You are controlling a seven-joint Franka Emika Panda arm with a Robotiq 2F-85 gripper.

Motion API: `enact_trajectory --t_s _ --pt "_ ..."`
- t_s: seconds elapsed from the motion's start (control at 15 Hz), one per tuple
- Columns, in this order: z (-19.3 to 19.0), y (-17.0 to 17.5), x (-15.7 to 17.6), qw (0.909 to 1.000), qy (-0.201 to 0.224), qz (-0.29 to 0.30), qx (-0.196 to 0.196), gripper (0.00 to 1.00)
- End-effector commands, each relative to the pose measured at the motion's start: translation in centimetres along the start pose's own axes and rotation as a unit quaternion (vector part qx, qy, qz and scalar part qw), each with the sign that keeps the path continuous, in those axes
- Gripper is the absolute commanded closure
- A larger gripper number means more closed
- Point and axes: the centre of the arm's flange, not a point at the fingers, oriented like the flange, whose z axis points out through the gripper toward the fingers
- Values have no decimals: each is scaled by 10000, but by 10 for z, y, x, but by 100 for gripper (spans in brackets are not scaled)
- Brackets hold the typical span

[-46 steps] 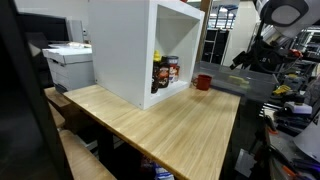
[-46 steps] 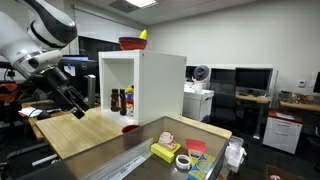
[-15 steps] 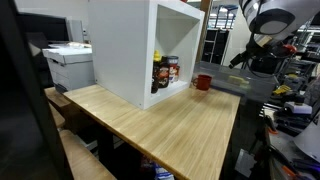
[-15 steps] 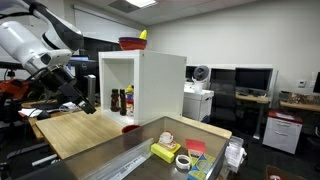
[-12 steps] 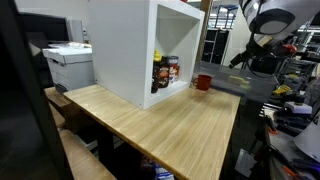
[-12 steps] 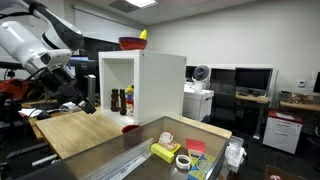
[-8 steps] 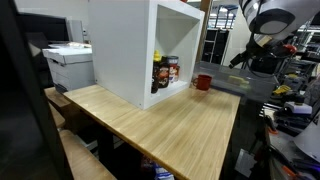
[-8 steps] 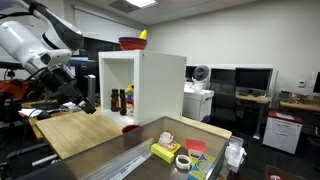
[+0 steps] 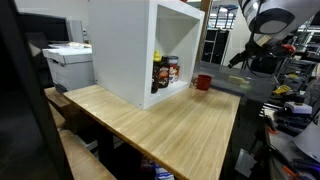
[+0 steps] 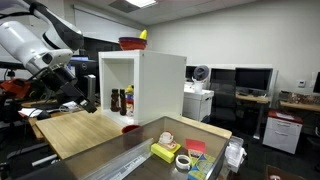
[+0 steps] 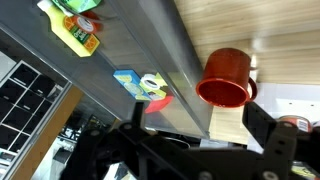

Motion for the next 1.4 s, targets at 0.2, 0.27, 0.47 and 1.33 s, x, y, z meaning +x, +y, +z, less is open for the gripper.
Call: enact_trajectory --t_s 0.2,0.27,0.47,1.33 --pt "2 -3 7 9982 250 -415 350 0" --pt "3 -3 8 9975 291 -472 427 0" --pt "9 -3 9 9950 386 -593 704 0" --pt "28 7 4 9749 189 -1442 1684 0"
